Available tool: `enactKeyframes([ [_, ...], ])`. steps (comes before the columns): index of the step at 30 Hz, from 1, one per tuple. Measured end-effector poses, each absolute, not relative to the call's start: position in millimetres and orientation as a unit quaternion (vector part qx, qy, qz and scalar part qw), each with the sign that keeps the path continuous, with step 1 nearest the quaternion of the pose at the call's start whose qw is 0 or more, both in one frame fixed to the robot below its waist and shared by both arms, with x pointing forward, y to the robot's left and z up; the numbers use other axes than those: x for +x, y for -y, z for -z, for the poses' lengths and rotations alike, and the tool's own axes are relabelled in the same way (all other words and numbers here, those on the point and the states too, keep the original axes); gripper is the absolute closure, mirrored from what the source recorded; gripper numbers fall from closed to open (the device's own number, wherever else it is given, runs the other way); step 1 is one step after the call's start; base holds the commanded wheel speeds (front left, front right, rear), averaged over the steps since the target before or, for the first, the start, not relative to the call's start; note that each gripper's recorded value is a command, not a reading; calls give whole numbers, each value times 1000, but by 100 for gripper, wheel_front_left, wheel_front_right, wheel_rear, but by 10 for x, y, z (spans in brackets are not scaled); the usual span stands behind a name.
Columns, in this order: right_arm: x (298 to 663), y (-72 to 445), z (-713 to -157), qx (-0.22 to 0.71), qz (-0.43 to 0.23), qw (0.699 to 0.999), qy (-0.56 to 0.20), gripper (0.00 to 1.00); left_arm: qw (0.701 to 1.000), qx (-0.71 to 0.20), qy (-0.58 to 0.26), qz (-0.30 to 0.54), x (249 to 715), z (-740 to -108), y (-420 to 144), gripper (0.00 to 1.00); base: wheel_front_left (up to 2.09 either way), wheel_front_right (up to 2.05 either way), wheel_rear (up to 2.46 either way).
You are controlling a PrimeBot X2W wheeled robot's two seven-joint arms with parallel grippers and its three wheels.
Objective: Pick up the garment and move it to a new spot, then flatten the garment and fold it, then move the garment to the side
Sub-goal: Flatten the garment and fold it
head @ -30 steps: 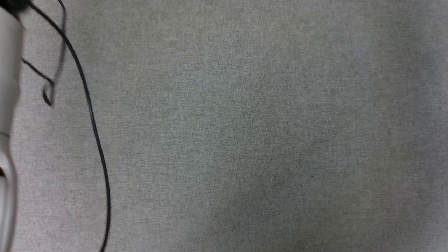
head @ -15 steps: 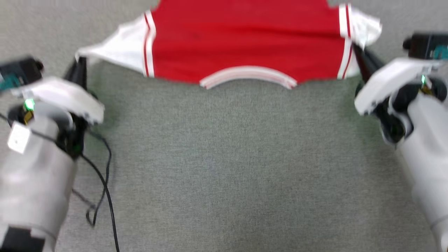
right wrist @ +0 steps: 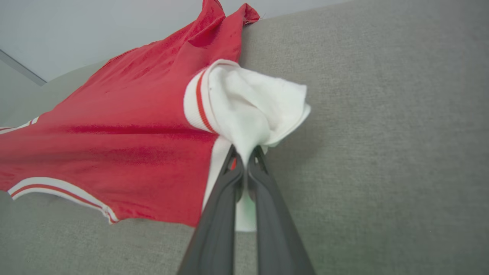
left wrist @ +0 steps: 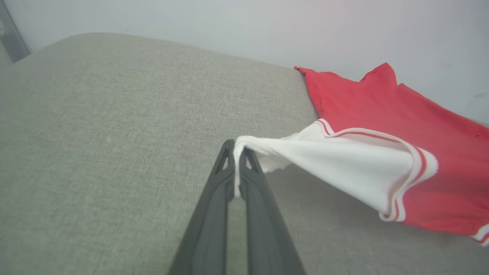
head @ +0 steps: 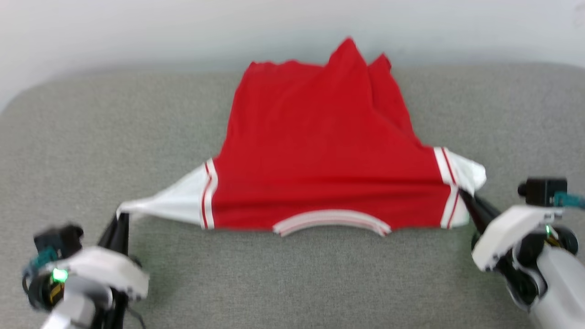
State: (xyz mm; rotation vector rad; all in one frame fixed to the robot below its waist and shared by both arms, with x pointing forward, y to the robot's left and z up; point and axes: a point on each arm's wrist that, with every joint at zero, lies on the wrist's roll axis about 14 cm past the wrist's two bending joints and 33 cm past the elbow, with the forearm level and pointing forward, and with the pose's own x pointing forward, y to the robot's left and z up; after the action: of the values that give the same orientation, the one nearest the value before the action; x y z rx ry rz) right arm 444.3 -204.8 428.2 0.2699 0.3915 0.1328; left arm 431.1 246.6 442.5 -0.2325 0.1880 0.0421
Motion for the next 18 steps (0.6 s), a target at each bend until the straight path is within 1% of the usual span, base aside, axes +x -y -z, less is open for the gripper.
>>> enactKeyframes([
  [6, 3979, 2128, -4227, 133, -58, 968, -206, 100, 988, -116, -96, -35, 3783, -4456, -2477, 100, 0, 0, 0],
  [14, 3338, 2103, -4028, 151, -37, 959, -238, 100, 980, -122, -149, -55, 3102, -4264, -2489, 100, 0, 0, 0],
  [18, 3029, 2063, -3887, 145, -27, 951, -274, 100, 975, -124, -175, -60, 2882, -4145, -2481, 100, 0, 0, 0],
])
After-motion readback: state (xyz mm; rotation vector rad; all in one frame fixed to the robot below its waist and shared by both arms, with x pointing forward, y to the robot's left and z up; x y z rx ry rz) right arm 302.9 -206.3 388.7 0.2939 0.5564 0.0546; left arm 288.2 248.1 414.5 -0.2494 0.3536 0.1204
